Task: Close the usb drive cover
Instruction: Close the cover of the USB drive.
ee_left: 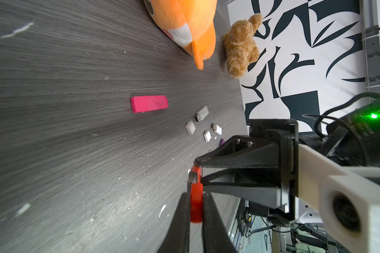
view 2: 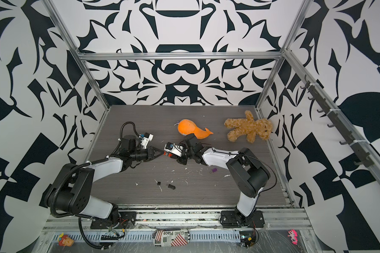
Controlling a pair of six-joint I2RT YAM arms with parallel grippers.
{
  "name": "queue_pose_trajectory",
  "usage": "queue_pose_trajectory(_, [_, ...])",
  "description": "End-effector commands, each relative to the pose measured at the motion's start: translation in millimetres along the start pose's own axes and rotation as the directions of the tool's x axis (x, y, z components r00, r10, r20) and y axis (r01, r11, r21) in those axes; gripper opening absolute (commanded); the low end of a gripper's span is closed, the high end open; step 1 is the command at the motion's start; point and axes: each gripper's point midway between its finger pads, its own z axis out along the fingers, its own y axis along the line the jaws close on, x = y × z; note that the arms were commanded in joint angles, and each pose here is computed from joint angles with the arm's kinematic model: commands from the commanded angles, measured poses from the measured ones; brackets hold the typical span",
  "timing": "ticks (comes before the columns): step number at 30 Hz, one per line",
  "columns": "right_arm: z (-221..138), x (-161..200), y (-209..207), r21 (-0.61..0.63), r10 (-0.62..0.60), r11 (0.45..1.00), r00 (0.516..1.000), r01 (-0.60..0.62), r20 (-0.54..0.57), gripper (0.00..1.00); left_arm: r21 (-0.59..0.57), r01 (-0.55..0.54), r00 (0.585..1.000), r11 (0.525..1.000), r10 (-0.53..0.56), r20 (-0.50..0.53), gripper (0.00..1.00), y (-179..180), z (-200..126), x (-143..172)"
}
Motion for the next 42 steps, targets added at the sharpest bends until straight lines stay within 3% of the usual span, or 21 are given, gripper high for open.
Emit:
queue_pose_trajectory(1, [-7.8, -22.4, -2.6, 0.011, -0.007, 1.0, 0.997, 0.007, 0.076, 0.11, -0.003, 0.005, 1.0, 1.0, -0.005, -0.002, 0.13, 2.2, 1.6, 3.8])
queue_pose_trajectory(19, [-8.1, -30.3, 6.1, -0.032, -0.012, 0.999, 0.99, 0.017, 0.138, 0.1, -0.003, 0.002, 1.0, 1.0, -0.002, -0.005, 0.13, 2.6, 3.0, 3.8])
queue_pose_trajectory(33, [-7.8, -48.6, 5.9, -0.043, -0.223, 0.971, 0.952, 0.236, 0.208, 0.1, 0.068, -0.015, 0.994, 0.998, 0.022, -0.105, 0.13, -7.0, 14.3, 23.6])
queue_pose_trajectory(42, [-8.5, -75.2, 4.3, -0.066, -0.192, 0.973, 0.934, 0.221, 0.303, 0.09, 0.055, -0.044, 0.994, 0.998, 0.049, -0.095, 0.13, -6.0, 20.0, 23.5])
